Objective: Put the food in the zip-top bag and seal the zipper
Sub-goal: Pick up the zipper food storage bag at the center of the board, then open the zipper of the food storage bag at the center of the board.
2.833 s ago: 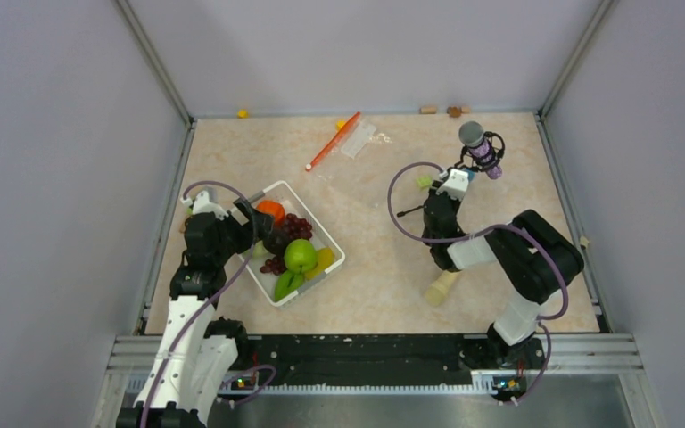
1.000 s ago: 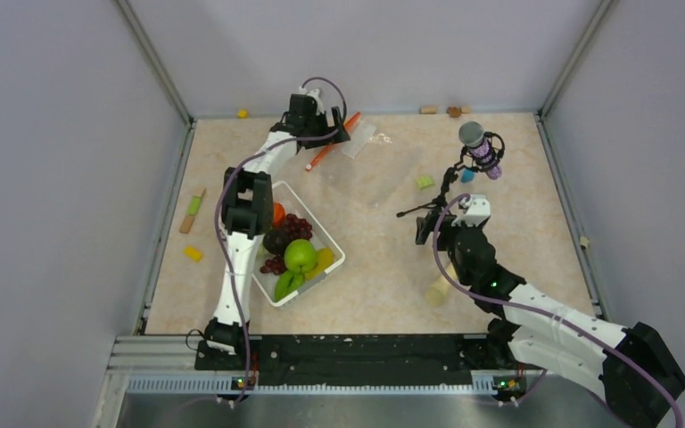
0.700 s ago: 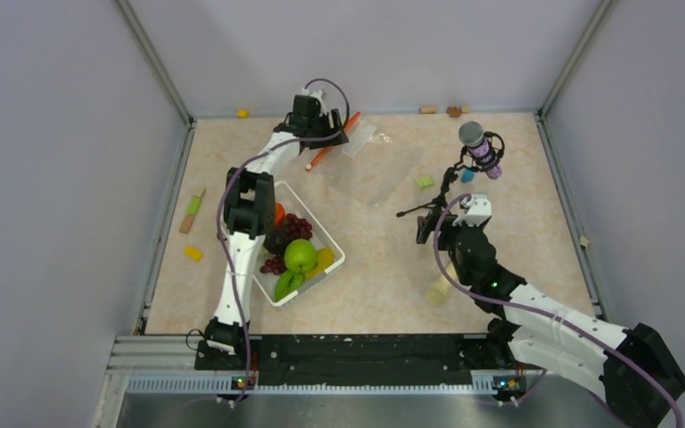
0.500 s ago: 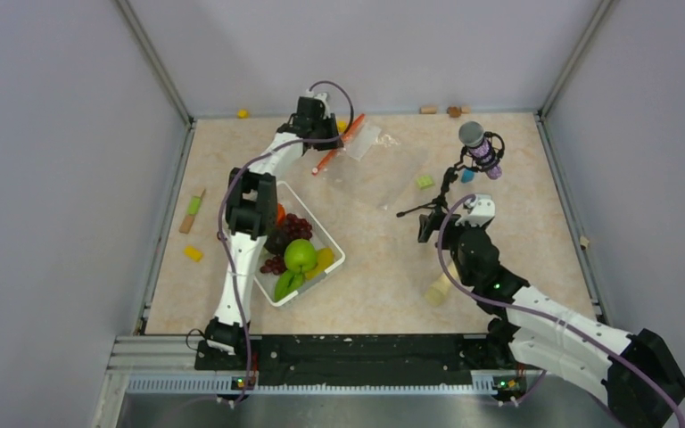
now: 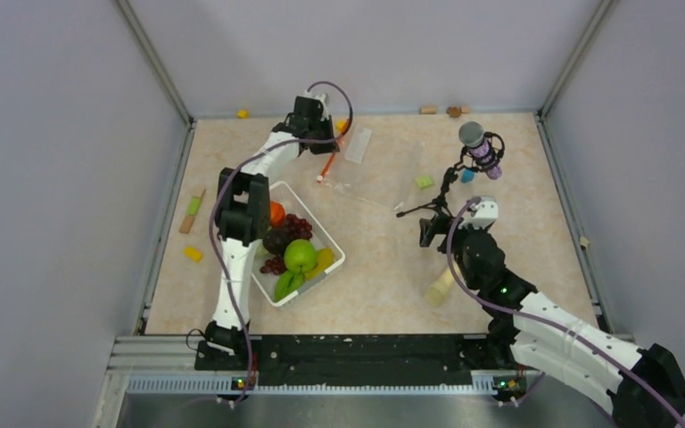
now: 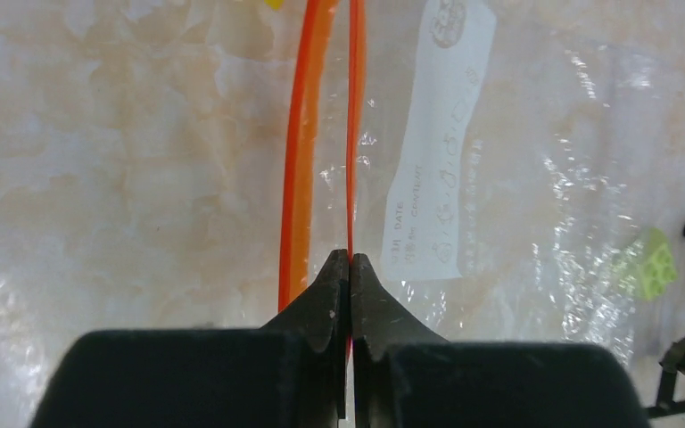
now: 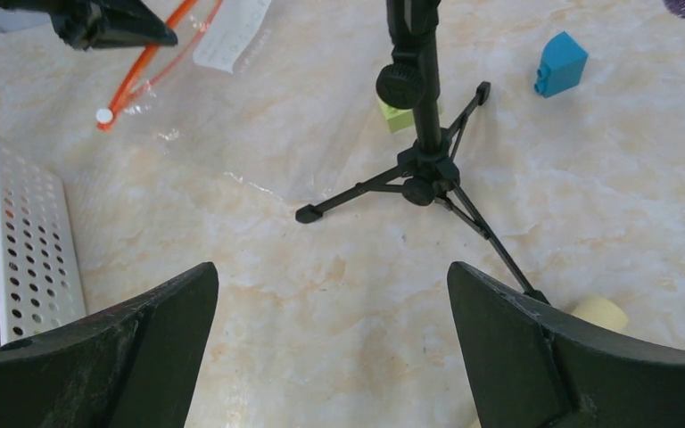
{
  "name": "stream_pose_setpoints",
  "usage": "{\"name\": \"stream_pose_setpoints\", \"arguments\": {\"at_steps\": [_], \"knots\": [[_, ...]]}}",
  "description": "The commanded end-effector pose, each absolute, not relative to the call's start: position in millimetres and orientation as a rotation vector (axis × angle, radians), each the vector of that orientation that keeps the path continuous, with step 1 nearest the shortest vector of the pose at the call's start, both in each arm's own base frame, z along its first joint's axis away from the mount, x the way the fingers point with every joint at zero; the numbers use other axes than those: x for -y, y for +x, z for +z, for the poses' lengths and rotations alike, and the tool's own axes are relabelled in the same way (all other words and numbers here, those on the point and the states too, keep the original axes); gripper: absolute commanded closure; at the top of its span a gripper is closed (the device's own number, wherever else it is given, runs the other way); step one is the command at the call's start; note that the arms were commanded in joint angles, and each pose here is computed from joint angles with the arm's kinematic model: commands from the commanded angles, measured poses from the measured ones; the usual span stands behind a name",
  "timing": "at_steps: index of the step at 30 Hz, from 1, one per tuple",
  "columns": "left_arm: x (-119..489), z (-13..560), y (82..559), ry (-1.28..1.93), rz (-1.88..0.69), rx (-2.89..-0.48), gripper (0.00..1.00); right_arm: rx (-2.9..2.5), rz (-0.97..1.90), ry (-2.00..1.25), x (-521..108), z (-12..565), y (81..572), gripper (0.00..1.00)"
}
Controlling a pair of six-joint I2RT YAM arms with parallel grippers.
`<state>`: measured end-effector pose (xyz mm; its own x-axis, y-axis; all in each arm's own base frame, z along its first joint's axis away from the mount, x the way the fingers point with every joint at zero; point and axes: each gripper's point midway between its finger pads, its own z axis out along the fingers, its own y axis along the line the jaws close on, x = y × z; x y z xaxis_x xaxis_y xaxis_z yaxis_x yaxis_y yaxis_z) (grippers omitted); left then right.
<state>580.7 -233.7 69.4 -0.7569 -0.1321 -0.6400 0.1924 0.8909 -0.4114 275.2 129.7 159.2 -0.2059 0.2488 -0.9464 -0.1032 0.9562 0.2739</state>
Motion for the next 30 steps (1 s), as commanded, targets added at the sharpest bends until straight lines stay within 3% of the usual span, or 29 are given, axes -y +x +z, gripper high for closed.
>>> {"name": "stream_pose_setpoints", "arguments": {"at_steps": [1, 9, 22, 30], "knots": [[240.5, 177.8, 561.5, 0.089, -0.620, -2.182, 1.00, -1.762, 0.473, 0.020, -156.7, 178.5, 265.7, 0.01], [261.7, 246.2, 470.4, 0.226, -0.599, -2.095, 1.00, -1.809, 0.799, -0.270, -214.4, 191.1, 229.4, 0.01], [262.6, 252.4, 315.4, 0.099, -0.772, -2.045, 1.00, -1.804, 1.030, -0.226, -232.3, 236.9, 208.4, 0.01], [252.4, 245.5, 271.7, 0.081, -0.811, -2.010, 1.00, -1.804, 1.035, -0.104, -247.9, 275.9, 232.0, 0.02]]}}
